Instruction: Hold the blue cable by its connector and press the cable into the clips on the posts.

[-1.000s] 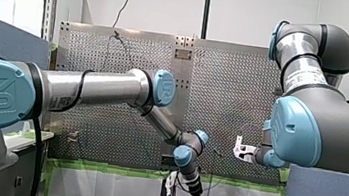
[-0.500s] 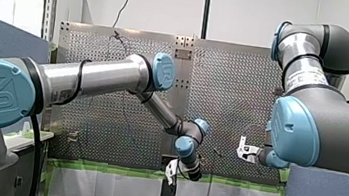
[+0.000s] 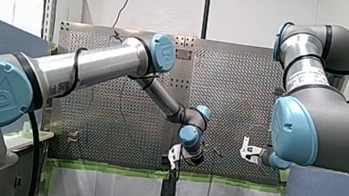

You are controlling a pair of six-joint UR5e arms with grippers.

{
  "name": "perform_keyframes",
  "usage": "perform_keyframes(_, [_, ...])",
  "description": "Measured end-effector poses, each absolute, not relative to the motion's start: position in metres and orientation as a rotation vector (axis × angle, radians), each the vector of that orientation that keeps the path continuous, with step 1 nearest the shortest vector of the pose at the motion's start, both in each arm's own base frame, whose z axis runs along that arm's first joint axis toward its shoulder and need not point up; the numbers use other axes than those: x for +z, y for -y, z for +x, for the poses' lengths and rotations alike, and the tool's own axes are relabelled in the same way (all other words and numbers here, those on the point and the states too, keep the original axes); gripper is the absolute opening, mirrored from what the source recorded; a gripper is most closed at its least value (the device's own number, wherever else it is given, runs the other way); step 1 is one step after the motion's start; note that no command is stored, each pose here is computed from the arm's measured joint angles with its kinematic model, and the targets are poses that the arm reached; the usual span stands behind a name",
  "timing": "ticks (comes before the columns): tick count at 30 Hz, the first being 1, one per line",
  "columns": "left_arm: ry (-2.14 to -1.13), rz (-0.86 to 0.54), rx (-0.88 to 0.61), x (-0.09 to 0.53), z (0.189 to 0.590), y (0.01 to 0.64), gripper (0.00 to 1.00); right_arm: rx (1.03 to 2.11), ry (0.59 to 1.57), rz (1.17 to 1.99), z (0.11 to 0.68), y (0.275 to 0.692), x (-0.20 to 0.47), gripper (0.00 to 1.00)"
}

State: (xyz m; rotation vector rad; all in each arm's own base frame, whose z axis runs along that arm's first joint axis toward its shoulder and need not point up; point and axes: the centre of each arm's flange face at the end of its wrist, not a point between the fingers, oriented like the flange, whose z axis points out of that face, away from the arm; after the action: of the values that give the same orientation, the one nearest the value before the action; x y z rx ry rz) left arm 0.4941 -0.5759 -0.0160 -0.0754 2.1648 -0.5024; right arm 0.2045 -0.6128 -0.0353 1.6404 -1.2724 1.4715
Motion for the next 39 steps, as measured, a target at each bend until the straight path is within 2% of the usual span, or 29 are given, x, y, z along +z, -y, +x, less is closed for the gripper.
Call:
perform_keyframes(9, [-2.047,-0.073,-0.491,0.008,0.489,0.592,0.0,1.443,1.298,1.617,0.194,0.616,-0.037,0.0])
perform_keyframes(26, [-2.036,-0.013,-0.5,-0.034,0.448,0.589,0.0,1.413,1.332,1.586,0.18,0.618,-0.041,0.0])
perform_keyframes(39, [-1.956,-0.05,-0.631,-0.029,0.461,0.6,0.0,1.501,1.325,1.606,0.178,0.612,-0.082,0.0])
